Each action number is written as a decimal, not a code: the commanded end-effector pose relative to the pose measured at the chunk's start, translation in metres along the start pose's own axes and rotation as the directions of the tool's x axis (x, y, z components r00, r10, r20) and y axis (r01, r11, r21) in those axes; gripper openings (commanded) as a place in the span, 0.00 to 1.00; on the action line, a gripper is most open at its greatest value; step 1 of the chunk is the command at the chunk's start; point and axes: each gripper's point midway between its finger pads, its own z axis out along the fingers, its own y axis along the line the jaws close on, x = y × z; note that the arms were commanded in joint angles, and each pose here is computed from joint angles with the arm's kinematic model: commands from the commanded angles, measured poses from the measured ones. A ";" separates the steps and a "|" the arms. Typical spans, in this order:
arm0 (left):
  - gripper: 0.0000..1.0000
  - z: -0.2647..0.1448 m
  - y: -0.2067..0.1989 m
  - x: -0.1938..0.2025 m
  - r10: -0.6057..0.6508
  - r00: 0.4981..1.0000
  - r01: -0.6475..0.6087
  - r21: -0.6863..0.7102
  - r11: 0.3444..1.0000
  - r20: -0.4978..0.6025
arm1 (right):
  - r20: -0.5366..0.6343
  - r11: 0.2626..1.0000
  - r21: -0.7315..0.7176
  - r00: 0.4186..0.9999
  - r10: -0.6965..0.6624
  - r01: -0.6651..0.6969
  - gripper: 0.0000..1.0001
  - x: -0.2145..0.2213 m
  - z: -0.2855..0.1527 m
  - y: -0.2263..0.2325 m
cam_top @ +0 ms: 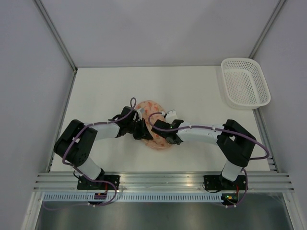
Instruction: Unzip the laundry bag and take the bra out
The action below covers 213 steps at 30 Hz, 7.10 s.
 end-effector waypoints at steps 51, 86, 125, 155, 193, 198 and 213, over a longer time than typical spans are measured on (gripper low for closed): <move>0.97 -0.156 0.009 0.004 -0.314 0.705 0.352 0.071 0.933 0.635 | 0.241 0.756 -0.544 0.931 -0.276 0.365 0.66 -0.023 -0.109 0.137; 0.96 -0.169 -0.001 0.009 -0.322 0.699 0.328 0.114 0.938 0.638 | 0.314 0.681 -0.215 0.611 0.727 -0.700 0.20 -0.108 -0.076 -0.136; 0.96 -0.164 0.005 0.018 -0.304 0.729 0.322 0.085 0.943 0.614 | -0.028 0.537 -0.836 0.986 0.164 -0.113 0.72 -0.127 0.023 0.106; 0.96 -0.165 0.003 0.019 -0.310 0.729 0.321 0.095 0.942 0.611 | 0.158 0.178 -0.978 0.943 0.292 0.108 0.01 -0.208 -0.159 0.050; 0.96 -0.178 0.008 0.039 -0.331 0.736 0.362 0.070 0.929 0.590 | 0.208 0.415 -0.244 0.371 0.905 -0.876 0.00 -0.267 0.143 -0.450; 0.96 -0.177 0.010 0.040 -0.343 0.731 0.375 0.071 0.924 0.590 | 0.154 0.391 -0.125 0.372 0.915 -0.912 0.00 -0.231 0.187 -0.449; 0.98 -0.175 0.013 0.042 -0.342 0.734 0.378 0.065 0.924 0.586 | 0.256 0.406 -0.055 0.380 0.889 -0.912 0.77 -0.234 0.149 -0.471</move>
